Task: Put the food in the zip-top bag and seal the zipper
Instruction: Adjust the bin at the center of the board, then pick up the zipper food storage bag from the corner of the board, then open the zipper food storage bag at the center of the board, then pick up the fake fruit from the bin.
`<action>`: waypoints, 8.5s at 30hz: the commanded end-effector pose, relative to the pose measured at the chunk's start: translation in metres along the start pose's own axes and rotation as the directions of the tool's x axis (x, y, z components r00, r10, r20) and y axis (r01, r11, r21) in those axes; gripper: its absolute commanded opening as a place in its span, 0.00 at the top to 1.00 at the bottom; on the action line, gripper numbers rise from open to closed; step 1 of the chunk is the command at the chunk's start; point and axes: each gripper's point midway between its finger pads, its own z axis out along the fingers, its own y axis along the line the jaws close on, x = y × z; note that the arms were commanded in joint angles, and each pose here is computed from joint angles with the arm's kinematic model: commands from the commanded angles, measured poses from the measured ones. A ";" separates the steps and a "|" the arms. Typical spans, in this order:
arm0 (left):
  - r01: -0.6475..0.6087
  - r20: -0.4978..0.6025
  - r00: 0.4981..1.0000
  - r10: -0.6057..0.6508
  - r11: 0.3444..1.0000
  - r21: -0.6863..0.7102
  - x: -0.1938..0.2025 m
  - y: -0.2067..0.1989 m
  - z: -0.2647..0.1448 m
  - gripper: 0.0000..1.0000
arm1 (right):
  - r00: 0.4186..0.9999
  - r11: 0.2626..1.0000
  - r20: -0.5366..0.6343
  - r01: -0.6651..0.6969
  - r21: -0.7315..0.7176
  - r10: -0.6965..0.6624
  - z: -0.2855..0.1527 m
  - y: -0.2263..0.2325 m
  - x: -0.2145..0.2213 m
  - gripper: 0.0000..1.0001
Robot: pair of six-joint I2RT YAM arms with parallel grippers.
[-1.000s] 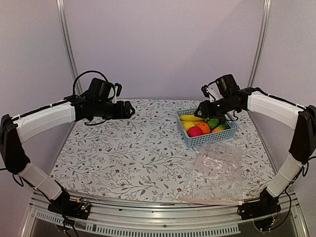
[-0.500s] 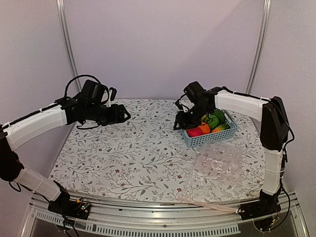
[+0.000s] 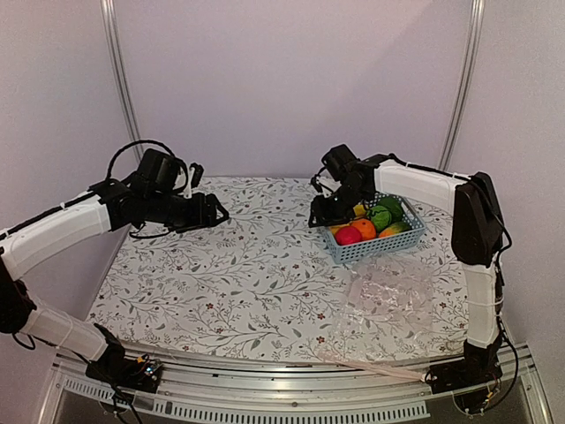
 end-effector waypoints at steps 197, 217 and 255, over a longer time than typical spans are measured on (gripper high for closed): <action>-0.012 0.049 0.999 0.001 0.973 0.229 -0.045 -0.216 0.107 1.00 | 0.929 0.954 0.360 -0.178 0.242 0.082 -0.191 -0.007 -0.019 0.93; -0.185 0.207 0.974 0.097 0.867 0.462 -0.079 -0.262 0.077 0.38 | 0.923 0.916 0.381 -0.199 0.349 0.055 -0.237 -0.051 -0.007 1.00; -0.290 -0.325 0.909 0.262 0.956 -0.040 0.028 -0.023 0.120 0.38 | 0.995 0.986 0.096 -0.014 0.167 -0.002 -0.136 -0.059 0.041 1.00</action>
